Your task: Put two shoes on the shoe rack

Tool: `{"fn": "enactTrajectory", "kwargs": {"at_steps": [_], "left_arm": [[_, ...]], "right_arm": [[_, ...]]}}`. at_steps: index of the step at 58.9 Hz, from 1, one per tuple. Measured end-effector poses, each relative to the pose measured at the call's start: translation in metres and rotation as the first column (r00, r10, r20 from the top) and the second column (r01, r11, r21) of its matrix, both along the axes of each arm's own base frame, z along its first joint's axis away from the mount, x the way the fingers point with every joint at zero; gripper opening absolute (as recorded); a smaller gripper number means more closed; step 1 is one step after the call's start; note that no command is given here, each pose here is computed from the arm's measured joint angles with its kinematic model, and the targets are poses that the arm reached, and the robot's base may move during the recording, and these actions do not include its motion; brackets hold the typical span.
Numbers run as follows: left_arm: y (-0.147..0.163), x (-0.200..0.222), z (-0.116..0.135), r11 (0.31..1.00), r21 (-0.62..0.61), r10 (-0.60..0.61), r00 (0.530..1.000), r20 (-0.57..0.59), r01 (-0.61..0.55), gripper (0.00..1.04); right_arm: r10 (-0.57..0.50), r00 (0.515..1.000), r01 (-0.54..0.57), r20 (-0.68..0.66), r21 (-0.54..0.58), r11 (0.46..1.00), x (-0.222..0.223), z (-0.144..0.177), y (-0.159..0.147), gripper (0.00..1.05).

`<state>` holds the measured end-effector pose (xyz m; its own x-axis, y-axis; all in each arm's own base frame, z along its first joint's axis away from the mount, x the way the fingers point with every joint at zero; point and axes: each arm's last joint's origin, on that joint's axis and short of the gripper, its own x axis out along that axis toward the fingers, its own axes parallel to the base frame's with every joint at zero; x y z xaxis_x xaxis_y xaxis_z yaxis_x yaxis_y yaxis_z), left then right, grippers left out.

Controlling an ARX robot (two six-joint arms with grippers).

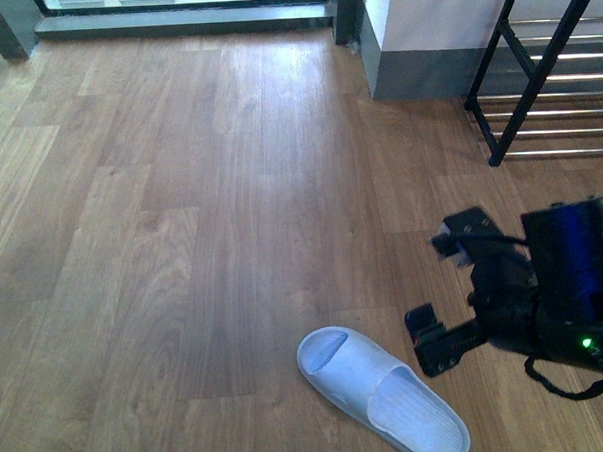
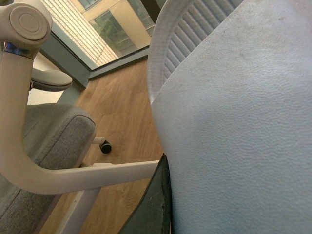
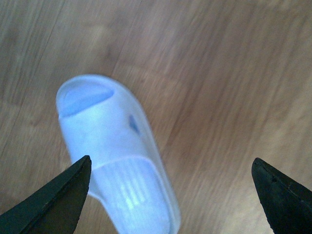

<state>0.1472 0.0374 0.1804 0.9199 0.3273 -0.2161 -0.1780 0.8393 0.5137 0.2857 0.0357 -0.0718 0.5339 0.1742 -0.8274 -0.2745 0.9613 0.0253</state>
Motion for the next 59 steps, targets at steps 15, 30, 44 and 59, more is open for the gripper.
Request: {"fn": "enactTrajectory", "kwargs": {"at_steps": [15, 30, 44, 59], "left_arm": [[0.0, 0.0, 0.0, 1.0, 0.0, 0.0, 1.0, 0.0, 0.0, 0.02], [0.0, 0.0, 0.0, 1.0, 0.0, 0.0, 1.0, 0.0, 0.0, 0.02], [0.0, 0.0, 0.0, 1.0, 0.0, 0.0, 1.0, 0.0, 0.0, 0.02], [0.0, 0.0, 0.0, 1.0, 0.0, 0.0, 1.0, 0.0, 0.0, 0.02]], "right_arm": [[0.061, 0.992, -0.067, -0.106, -0.047, 0.997, -0.01, -0.05, 0.002, 0.95], [0.085, 0.991, -0.092, -0.099, -0.069, 0.993, 0.0, -0.07, -0.003, 0.95], [0.076, 0.992, -0.083, -0.103, -0.067, 0.994, 0.007, -0.085, -0.006, 0.95], [0.079, 0.993, -0.083, -0.086, -0.048, 0.995, 0.017, -0.1, -0.003, 0.95]]}}
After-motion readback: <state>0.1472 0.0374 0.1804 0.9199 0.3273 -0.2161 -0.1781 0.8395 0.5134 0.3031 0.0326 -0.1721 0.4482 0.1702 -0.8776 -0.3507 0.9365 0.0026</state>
